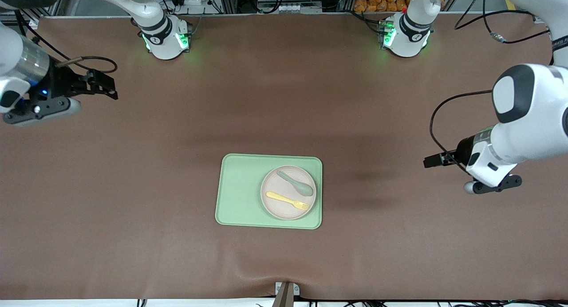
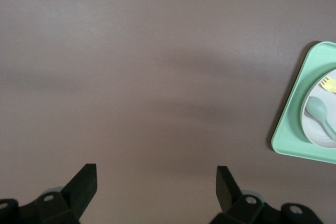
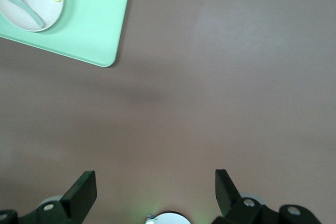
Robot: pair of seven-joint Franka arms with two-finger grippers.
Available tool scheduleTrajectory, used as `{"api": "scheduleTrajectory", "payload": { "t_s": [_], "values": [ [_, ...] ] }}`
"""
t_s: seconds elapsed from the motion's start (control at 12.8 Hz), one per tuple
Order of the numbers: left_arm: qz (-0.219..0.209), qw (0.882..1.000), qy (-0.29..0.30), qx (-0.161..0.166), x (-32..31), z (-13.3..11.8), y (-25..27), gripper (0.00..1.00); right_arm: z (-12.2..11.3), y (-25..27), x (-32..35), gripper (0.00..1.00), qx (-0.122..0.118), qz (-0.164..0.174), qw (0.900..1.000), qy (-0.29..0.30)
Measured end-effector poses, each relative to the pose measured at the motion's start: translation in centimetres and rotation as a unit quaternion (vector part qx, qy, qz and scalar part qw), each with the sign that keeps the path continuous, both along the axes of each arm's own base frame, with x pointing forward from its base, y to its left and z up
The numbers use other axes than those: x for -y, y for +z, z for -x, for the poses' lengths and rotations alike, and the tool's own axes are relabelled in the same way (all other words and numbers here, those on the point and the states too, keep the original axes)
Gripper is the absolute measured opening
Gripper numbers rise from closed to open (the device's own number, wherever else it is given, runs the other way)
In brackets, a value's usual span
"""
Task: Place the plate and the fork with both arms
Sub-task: 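Raise the left gripper away while the right gripper reaches forward, then move the right gripper over the yellow fork on the plate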
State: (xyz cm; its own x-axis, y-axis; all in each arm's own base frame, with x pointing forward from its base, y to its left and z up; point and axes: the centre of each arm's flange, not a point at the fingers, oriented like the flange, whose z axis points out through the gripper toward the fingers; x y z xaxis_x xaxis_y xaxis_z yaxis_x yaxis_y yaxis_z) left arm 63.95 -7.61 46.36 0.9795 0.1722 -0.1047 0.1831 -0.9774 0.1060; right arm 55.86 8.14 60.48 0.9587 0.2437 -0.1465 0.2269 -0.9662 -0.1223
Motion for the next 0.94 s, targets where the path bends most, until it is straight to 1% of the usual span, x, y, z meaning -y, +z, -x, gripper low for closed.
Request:
{"api": "scheduleTrajectory", "payload": {
  "t_s": [0.08,0.16,0.39,0.47,0.62,0.78,0.94],
  "values": [
    [-0.007,1.000,0.001,0.010,-0.7,0.7,1.5,1.00,-0.5,-0.7,-0.3,1.00,0.000,-0.005,1.000,0.003],
    [-0.012,1.000,0.002,0.019,-1.2,1.5,3.1,1.00,-1.0,-1.0,-1.1,1.00,0.010,-0.010,1.000,0.011],
    [-0.026,0.999,-0.005,0.037,-1.7,3.9,7.7,1.00,-1.4,-0.6,-7.7,1.00,0.066,-0.021,0.996,0.059],
    [-0.031,0.999,-0.009,0.041,-1.6,4.6,8.9,1.00,-1.4,-0.9,-10.2,1.00,0.078,-0.024,0.994,0.075],
    [-0.031,0.998,-0.015,0.046,-1.2,5.9,11.1,1.00,-1.5,-2.4,-13.8,1.00,0.086,-0.027,0.991,0.100],
    [-0.030,0.998,-0.028,0.050,-0.5,7.0,13.2,1.00,-1.6,-3.4,-15.8,1.00,0.089,-0.029,0.989,0.113],
    [-0.030,0.997,-0.061,0.041,-0.4,8.0,15.0,1.00,-1.8,-3.1,-16.3,1.00,0.100,-0.031,0.988,0.115]
  ]
}}
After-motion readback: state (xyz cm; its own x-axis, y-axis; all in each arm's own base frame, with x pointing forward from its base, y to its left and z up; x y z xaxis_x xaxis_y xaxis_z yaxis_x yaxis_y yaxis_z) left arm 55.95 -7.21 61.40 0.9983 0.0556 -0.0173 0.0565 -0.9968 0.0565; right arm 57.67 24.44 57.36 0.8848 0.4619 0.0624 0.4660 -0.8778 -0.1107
